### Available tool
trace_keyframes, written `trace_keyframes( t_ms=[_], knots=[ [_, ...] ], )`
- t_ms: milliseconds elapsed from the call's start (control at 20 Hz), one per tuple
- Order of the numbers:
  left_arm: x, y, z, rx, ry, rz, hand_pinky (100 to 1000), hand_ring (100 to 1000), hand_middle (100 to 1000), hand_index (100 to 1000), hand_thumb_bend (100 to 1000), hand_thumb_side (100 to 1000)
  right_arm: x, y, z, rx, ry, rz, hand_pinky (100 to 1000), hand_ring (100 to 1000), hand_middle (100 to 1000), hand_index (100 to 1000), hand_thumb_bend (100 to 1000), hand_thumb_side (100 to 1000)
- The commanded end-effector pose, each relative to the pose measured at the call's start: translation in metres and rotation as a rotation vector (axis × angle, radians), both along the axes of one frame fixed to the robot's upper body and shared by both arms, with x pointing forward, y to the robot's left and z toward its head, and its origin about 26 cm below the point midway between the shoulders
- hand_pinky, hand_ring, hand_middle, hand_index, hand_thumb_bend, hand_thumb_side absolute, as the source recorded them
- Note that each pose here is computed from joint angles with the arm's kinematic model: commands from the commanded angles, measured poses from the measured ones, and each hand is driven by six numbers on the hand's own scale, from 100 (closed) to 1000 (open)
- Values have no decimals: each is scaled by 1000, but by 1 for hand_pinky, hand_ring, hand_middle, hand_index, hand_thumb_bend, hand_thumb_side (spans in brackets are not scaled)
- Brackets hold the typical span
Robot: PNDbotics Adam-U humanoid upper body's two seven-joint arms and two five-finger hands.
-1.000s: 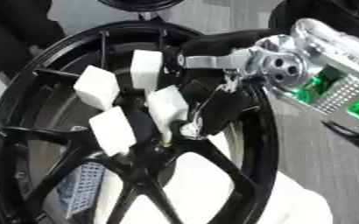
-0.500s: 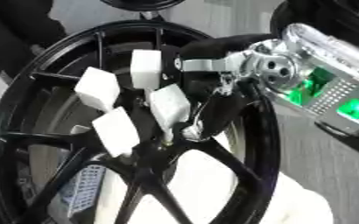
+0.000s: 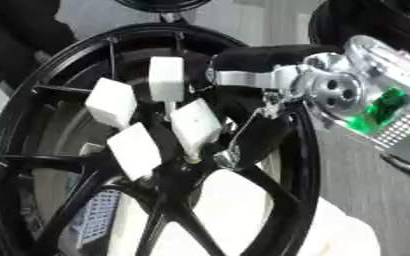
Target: Pull the pin out of the wheel hub.
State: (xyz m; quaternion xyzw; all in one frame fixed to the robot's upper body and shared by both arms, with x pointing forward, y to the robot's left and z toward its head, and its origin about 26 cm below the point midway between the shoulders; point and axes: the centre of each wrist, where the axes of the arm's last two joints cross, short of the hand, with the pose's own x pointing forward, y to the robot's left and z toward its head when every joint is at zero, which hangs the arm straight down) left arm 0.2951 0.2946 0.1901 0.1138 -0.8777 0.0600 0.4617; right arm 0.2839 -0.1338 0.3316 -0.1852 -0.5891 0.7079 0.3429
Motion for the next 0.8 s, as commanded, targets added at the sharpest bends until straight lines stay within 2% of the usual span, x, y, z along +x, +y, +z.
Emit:
trace_keyframes(
  t_ms=[50, 300, 450, 650, 800],
  knots=[
    [-3, 1, 5, 14, -16, 3, 733, 781, 681, 783, 368, 465, -5, -8, 13, 27, -29, -16, 855, 674, 480, 600, 100, 116],
    [-3, 2, 5, 15, -14, 6, 734, 781, 682, 783, 369, 464, -5, -19, 25, 81, -40, -47, 853, 662, 466, 588, 100, 114],
    [-4, 3, 4, 17, -11, 8, 734, 781, 682, 783, 367, 463, -4, -33, 36, 135, -42, -101, 852, 652, 461, 588, 100, 110],
    [-4, 5, 4, 17, -11, 16, 734, 781, 682, 783, 366, 461, 1, -69, 52, 259, -91, -227, 851, 639, 455, 587, 100, 102],
    [-4, 5, 4, 15, -13, 21, 735, 781, 682, 783, 365, 459, 0, -108, 55, 321, -167, -359, 855, 644, 461, 595, 100, 100]
  ],
)
